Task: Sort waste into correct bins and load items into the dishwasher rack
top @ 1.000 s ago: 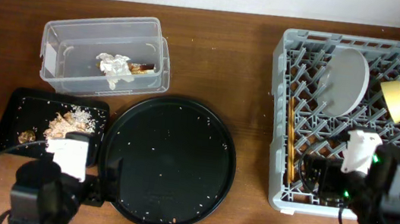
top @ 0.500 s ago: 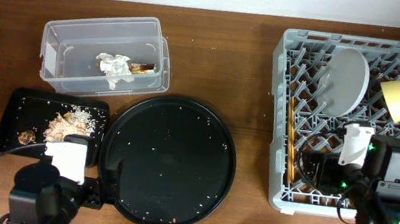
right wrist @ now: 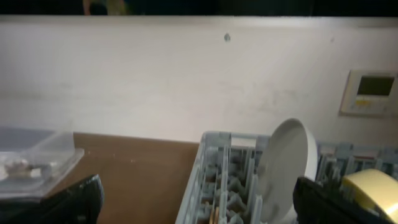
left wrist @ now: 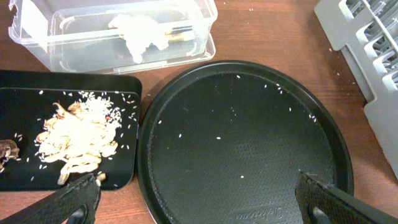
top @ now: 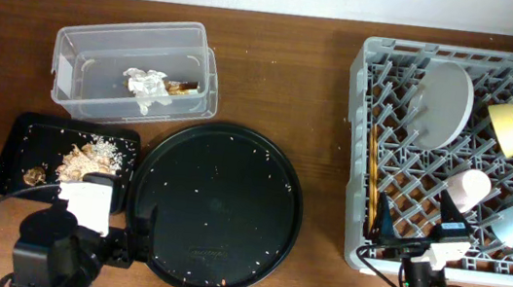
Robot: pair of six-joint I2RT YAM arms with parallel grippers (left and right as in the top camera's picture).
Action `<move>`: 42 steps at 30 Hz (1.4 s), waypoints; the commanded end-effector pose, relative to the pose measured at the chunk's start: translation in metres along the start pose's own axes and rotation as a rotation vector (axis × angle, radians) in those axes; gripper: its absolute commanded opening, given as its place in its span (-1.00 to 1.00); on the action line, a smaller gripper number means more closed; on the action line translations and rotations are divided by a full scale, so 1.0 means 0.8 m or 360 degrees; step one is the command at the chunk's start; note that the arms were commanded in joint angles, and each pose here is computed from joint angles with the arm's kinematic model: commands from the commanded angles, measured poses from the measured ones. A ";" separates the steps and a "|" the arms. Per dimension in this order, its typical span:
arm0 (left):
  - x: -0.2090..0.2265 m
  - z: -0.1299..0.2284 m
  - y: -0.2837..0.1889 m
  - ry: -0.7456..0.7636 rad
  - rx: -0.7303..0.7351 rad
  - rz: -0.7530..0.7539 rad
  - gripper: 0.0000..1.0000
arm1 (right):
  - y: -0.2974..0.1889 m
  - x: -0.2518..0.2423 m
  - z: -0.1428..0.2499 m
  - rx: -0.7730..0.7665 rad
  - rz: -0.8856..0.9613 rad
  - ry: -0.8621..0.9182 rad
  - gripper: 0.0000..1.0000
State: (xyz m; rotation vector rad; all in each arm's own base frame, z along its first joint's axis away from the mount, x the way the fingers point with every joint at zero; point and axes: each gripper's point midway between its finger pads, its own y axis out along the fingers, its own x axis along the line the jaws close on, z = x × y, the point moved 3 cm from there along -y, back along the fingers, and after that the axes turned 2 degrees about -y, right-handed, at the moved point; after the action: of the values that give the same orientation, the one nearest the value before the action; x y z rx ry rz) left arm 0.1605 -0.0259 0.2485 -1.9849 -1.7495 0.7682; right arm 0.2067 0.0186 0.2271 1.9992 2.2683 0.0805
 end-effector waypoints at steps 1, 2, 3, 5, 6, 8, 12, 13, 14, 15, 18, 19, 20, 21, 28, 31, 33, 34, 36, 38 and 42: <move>0.001 0.000 0.000 0.0027 -0.0006 -0.0010 0.99 | 0.005 0.002 0.044 0.0062 -0.0005 0.0014 0.97; 0.001 0.000 0.000 0.0027 -0.0006 -0.0010 0.99 | 0.004 0.002 0.062 0.0162 -0.0008 0.0026 0.97; 0.001 0.000 0.000 0.0027 -0.0006 -0.0010 0.99 | 0.001 0.004 0.082 0.0284 -0.0012 0.0040 0.97; 0.001 0.000 0.000 0.0027 -0.0006 -0.0010 0.99 | 0.001 0.004 0.083 0.0289 -0.0017 0.0042 0.97; 0.001 0.000 0.000 0.0027 -0.0006 -0.0010 0.99 | 0.001 0.004 0.083 0.0289 -0.0017 0.0042 0.97; 0.001 0.000 0.000 0.0027 -0.0006 -0.0010 0.99 | 0.001 0.004 0.083 0.0289 -0.0018 0.0042 0.97; 0.001 0.000 0.000 0.0027 -0.0006 -0.0010 0.99 | 0.001 0.004 0.083 0.0289 -0.0017 0.0042 0.97; 0.001 0.000 0.000 0.0027 -0.0006 -0.0010 0.99 | 0.001 0.004 0.083 0.0289 -0.0018 0.0042 0.97; 0.001 0.000 0.000 0.0027 -0.0006 -0.0010 0.99 | 0.001 0.004 0.083 0.0289 -0.0017 0.0042 0.97; 0.001 0.001 0.000 0.0027 -0.0006 -0.0010 0.99 | 0.001 0.004 0.083 0.0289 -0.0018 0.0042 0.97; 0.001 0.000 0.000 0.0027 -0.0006 -0.0010 0.99 | 0.001 0.004 0.083 0.0289 -0.0017 0.0042 0.97; 0.001 0.000 0.000 0.0027 -0.0006 -0.0010 0.99 | 0.001 0.004 0.083 0.0289 -0.0017 0.0042 0.97; 0.001 0.000 0.000 0.0027 -0.0006 -0.0010 0.99 | 0.001 0.004 0.083 0.0289 -0.0017 0.0042 0.97; 0.001 0.000 0.000 0.0027 -0.0006 -0.0010 0.99 | 0.001 0.004 0.083 0.0289 -0.0017 0.0042 0.96; 0.014 0.005 -0.001 0.0033 -0.0153 -0.0098 0.99 | 0.001 0.004 0.083 0.0289 -0.0018 0.0042 0.97; 0.018 0.022 0.026 0.0041 -0.0316 -0.0079 0.99 | 0.001 0.004 0.083 0.0289 -0.0017 0.0042 0.97; 0.019 0.024 0.044 0.0048 -0.0453 -0.0051 0.99 | 0.001 0.004 0.083 0.0289 -0.0018 0.0042 0.97; 0.018 0.025 0.054 0.0054 -0.0532 -0.0030 0.99 | 0.001 0.004 0.083 0.0289 -0.0017 0.0042 0.97; 0.019 0.024 0.070 0.0064 -0.0709 -0.0002 0.99 | 0.001 0.004 0.083 0.0289 -0.0018 0.0042 0.97; 0.020 0.020 0.079 0.0067 -0.0840 0.0001 0.99 | 0.001 0.004 0.083 0.0289 -0.0018 0.0042 0.97; 0.024 0.018 0.095 0.0072 -0.1043 0.0009 0.99 | 0.001 0.004 0.083 0.0289 -0.0017 0.0042 0.96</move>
State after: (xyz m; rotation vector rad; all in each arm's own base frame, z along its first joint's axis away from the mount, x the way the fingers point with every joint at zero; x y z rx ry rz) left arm 0.2071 -0.0225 0.2011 -2.3742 -2.1207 0.1987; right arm 0.2154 0.0187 0.1629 2.0836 2.3723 -0.1058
